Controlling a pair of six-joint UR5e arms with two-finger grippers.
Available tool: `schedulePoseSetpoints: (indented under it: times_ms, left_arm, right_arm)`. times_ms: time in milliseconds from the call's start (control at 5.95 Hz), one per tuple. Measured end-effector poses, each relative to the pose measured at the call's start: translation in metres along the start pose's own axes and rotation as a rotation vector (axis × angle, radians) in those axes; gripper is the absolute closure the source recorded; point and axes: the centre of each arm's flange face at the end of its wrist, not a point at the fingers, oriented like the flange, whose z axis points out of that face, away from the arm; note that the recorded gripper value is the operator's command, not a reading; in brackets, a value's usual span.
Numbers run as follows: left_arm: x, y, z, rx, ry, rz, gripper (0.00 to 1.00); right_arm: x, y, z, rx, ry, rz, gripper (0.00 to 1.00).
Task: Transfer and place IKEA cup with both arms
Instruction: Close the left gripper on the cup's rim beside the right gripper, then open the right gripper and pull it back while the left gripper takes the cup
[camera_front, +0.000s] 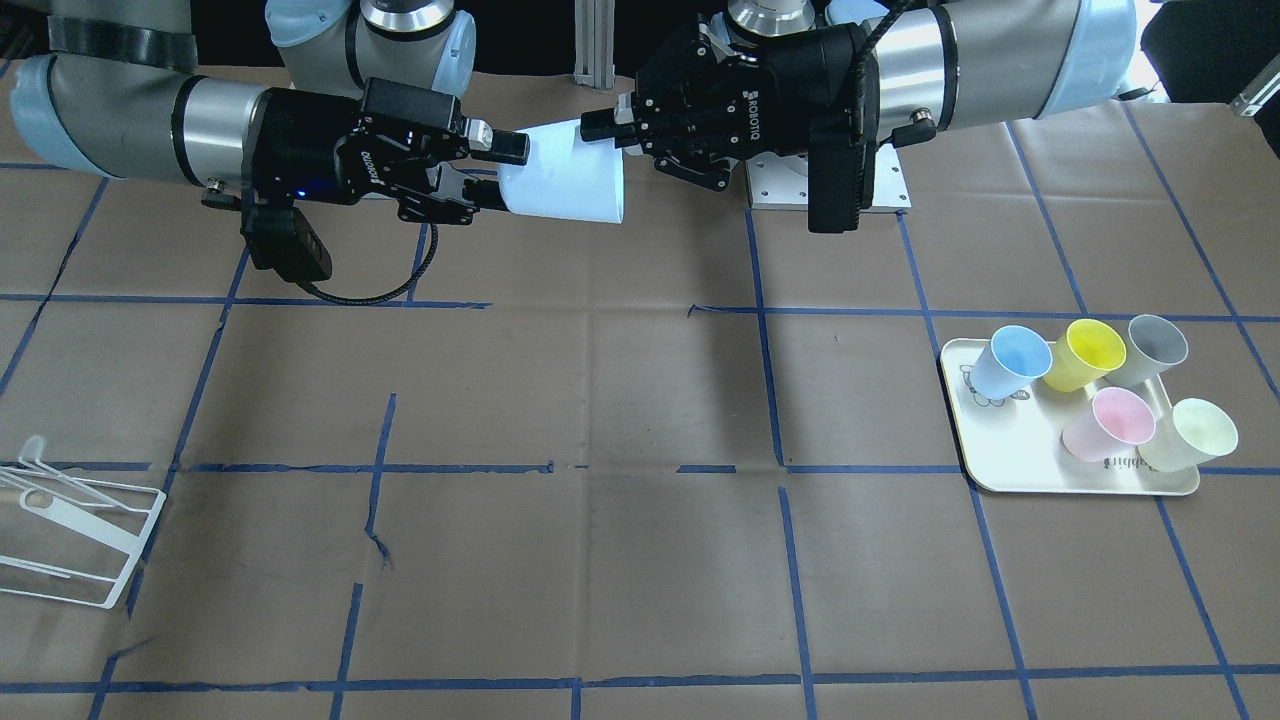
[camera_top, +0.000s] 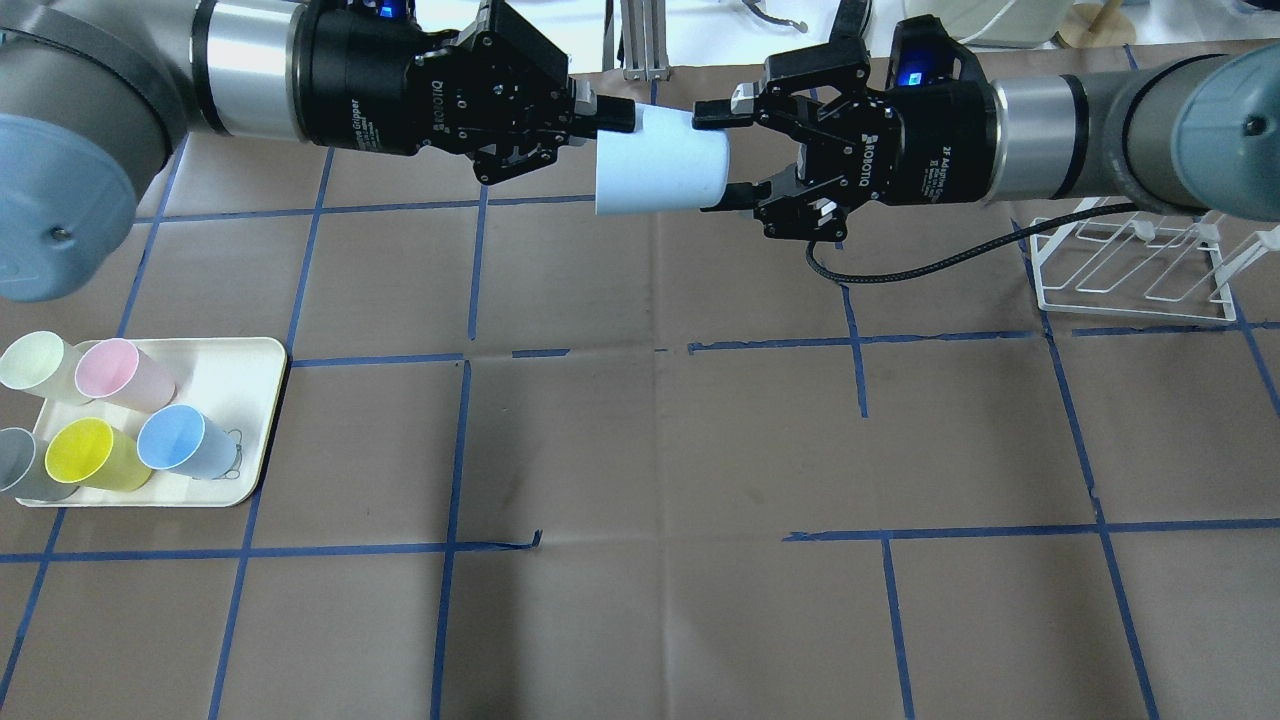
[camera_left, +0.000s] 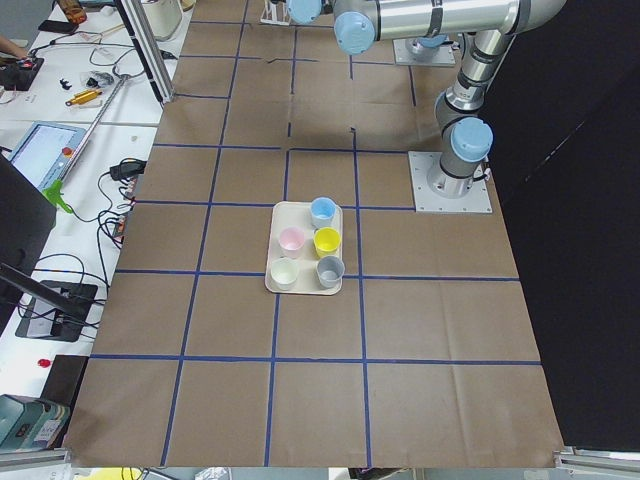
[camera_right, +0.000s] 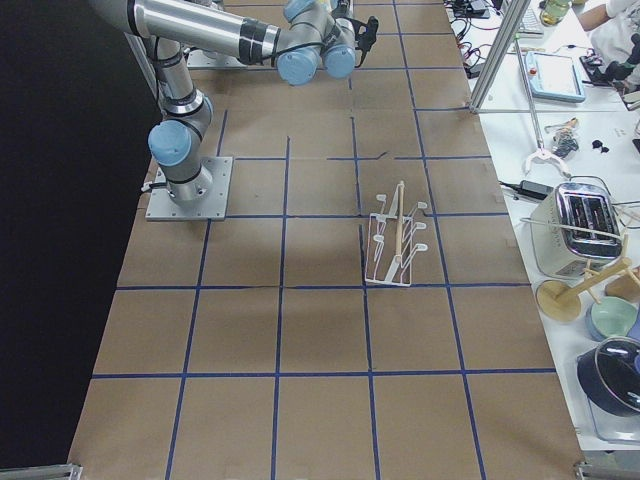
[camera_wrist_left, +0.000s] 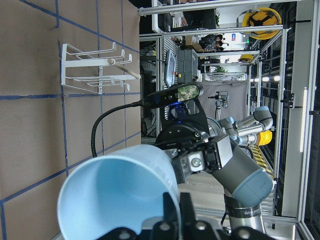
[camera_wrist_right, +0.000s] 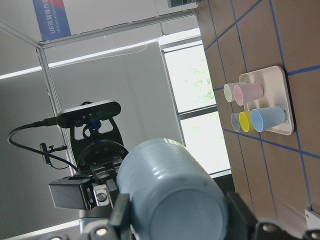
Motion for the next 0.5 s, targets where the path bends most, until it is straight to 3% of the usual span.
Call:
schedulePoseSetpoints:
  times_ms: [504]
  left_arm:
    - [0.006, 0.0015, -0.0018, 0.002, -0.011, -0.026, 0.99]
  right_arm:
    - [-0.0028, -0.0029, -0.005, 0.01, 0.0, 0.0, 0.0]
